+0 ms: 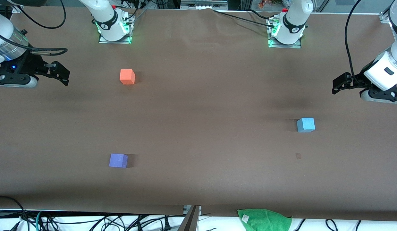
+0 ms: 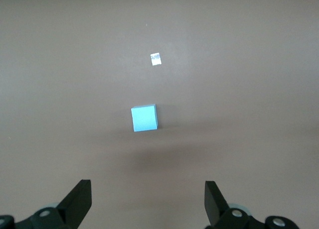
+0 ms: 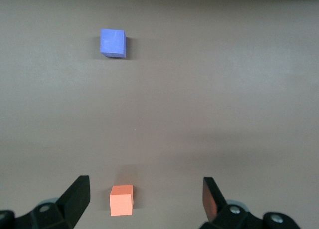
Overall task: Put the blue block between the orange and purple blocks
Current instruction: 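Lower the left gripper onto the light-blue cube and close it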
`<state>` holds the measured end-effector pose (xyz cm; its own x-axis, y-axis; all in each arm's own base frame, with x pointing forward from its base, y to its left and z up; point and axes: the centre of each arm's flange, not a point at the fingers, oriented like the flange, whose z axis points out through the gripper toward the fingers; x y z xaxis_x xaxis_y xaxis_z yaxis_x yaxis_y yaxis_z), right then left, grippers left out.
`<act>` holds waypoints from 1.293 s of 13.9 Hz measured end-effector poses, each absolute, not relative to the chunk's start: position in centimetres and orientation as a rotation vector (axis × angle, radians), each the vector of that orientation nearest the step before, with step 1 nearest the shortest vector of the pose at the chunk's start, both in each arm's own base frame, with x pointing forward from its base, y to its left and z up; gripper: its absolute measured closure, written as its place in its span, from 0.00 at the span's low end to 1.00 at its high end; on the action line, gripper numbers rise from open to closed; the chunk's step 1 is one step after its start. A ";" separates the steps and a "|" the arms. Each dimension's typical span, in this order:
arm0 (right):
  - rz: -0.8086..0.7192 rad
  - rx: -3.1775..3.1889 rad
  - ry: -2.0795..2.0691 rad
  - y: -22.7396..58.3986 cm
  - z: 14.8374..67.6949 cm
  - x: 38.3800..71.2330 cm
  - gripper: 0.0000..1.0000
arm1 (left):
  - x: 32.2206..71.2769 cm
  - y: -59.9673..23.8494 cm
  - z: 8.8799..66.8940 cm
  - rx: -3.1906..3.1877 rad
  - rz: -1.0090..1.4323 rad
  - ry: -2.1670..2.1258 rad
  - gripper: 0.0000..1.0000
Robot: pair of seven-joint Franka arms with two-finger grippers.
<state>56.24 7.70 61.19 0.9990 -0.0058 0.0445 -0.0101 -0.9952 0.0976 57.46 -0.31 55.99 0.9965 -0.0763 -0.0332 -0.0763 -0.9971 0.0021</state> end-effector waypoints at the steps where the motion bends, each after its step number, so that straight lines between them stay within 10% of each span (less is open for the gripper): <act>1: 0.067 3.043 -0.013 7.7 61.2 56.2 0.00 | 57.7 0.5 55.1 3.138 -0.077 -0.097 0.00; 11: 0.056 3.047 -0.039 6.8 61.0 56.4 0.00 | 63.1 5.3 37.5 3.127 -0.170 0.017 0.00; 18: 0.012 3.152 -0.119 5.4 60.8 56.4 0.00 | 57.9 3.1 24.3 3.130 0.033 -0.078 0.00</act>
